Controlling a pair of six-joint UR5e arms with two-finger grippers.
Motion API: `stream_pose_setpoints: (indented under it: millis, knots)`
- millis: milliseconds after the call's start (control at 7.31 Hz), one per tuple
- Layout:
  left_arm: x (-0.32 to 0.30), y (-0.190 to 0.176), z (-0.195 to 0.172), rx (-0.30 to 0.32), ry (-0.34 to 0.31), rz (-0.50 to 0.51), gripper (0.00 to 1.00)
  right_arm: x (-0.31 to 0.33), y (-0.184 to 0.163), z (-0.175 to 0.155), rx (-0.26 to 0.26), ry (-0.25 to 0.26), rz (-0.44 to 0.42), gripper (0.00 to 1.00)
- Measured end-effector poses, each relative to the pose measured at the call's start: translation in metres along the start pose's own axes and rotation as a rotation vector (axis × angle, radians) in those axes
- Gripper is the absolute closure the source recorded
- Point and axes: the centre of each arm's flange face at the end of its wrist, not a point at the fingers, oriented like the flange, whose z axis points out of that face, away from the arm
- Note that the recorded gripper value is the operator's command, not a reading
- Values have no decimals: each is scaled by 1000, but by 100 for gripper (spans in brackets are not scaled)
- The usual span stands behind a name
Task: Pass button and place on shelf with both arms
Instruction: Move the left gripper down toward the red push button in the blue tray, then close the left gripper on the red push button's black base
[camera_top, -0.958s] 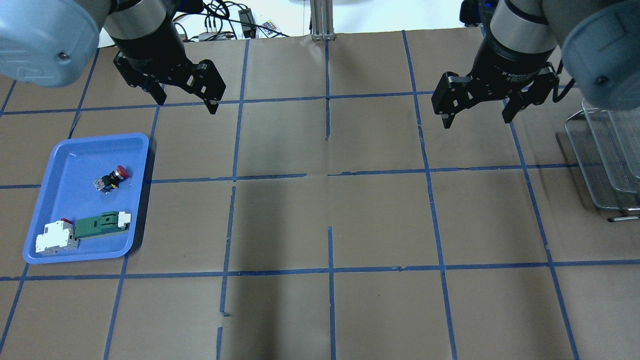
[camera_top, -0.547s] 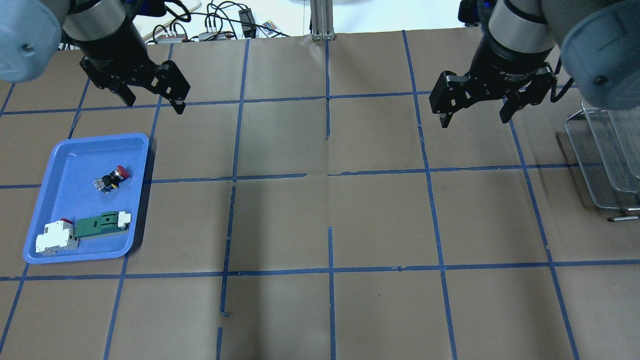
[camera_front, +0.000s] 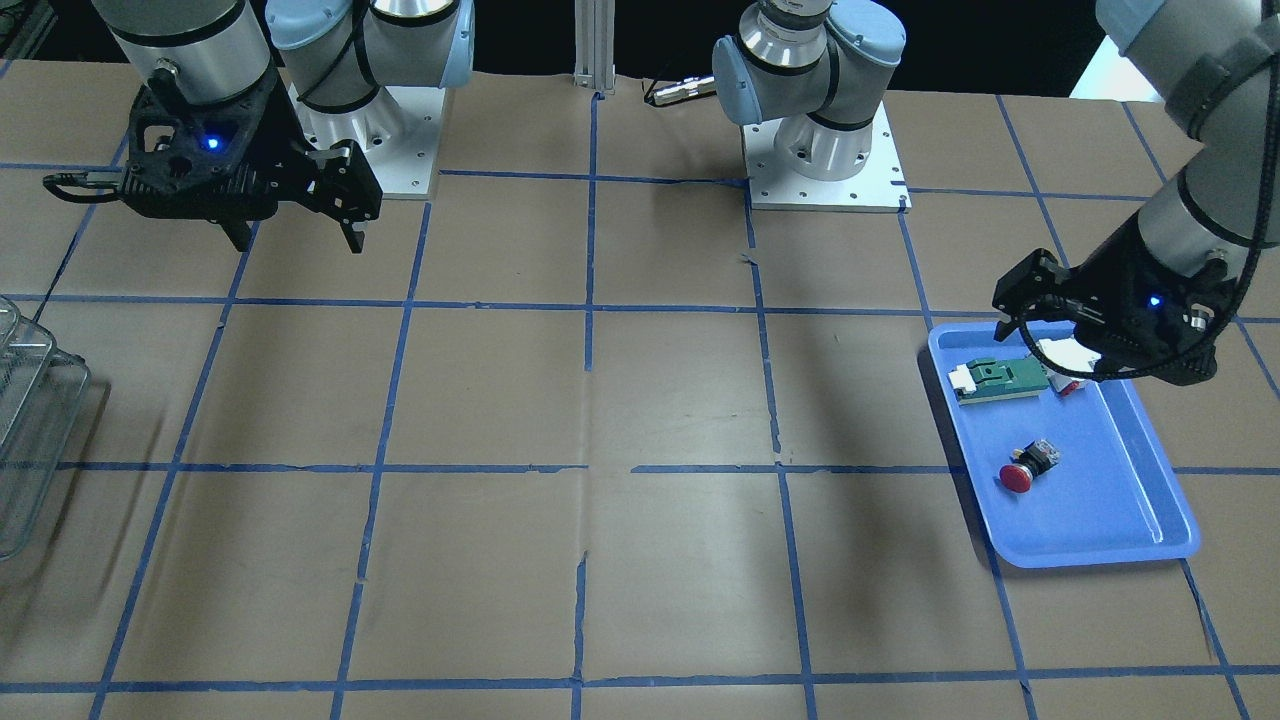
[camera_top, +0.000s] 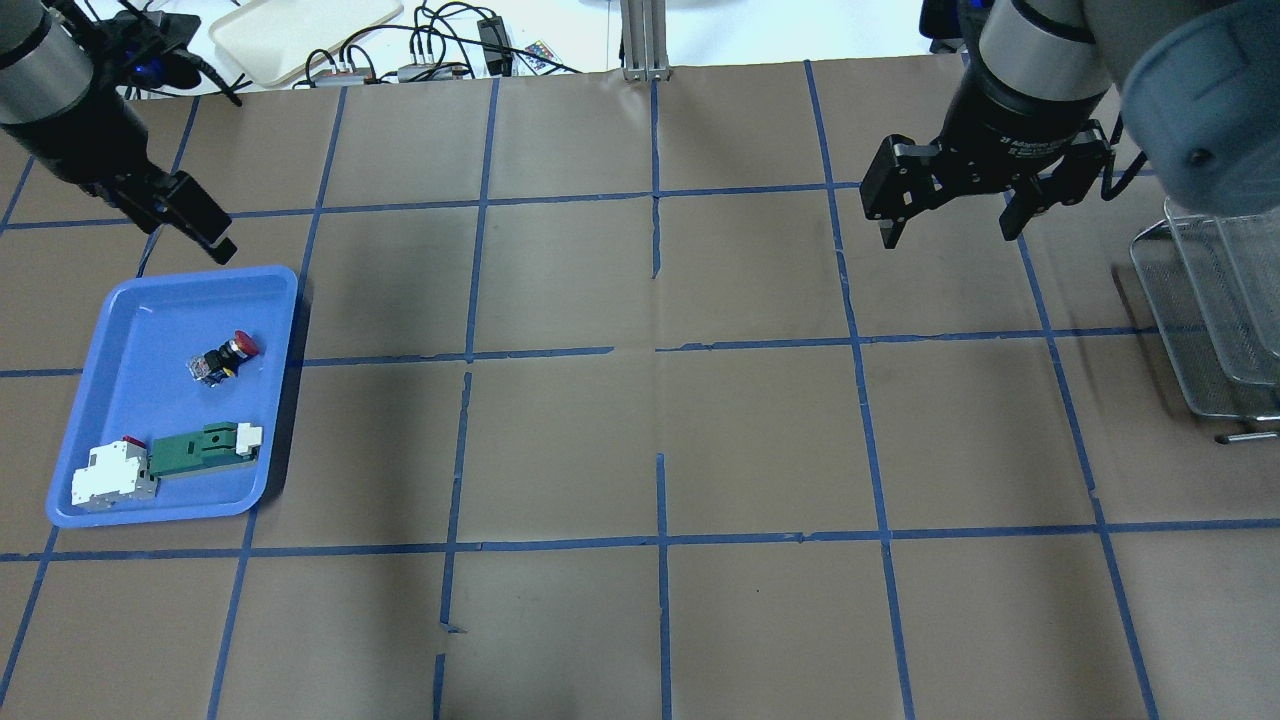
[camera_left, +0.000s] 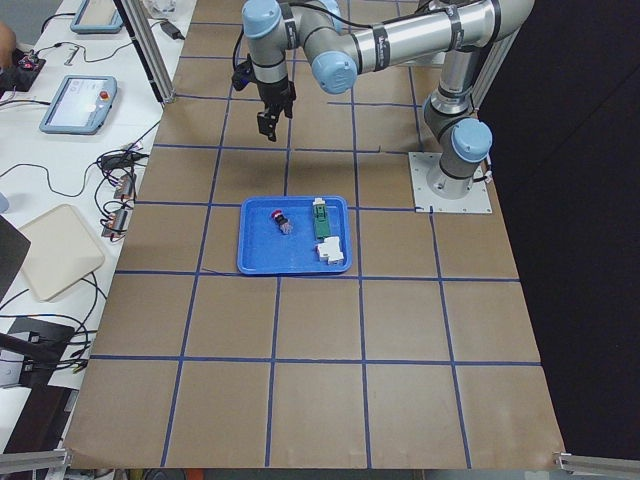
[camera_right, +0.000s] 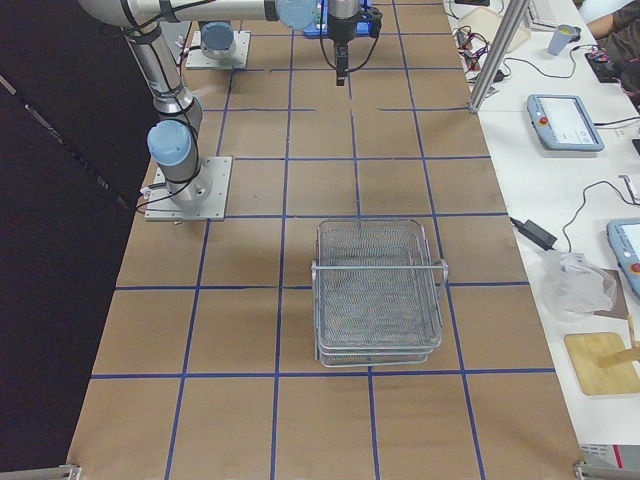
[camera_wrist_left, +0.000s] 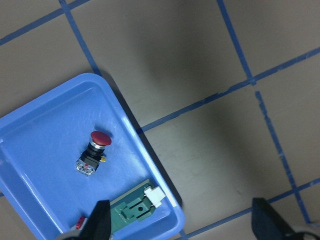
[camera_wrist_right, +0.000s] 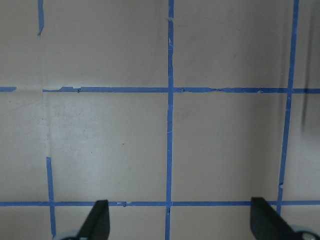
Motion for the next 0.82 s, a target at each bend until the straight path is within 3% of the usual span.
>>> stream_pose_setpoints:
  millis: [411, 547, 821]
  knots:
    - [-60, 33, 107, 48, -90, 230, 0, -6, -2, -2, 11, -72, 5, 0]
    - [-66, 38, 138, 53, -119, 309, 0, -6, -2, -1, 11, -74, 3, 0]
    - [-75, 47, 190, 36, -102, 404, 0, -2, -3, -4, 18, -42, -9, 0]
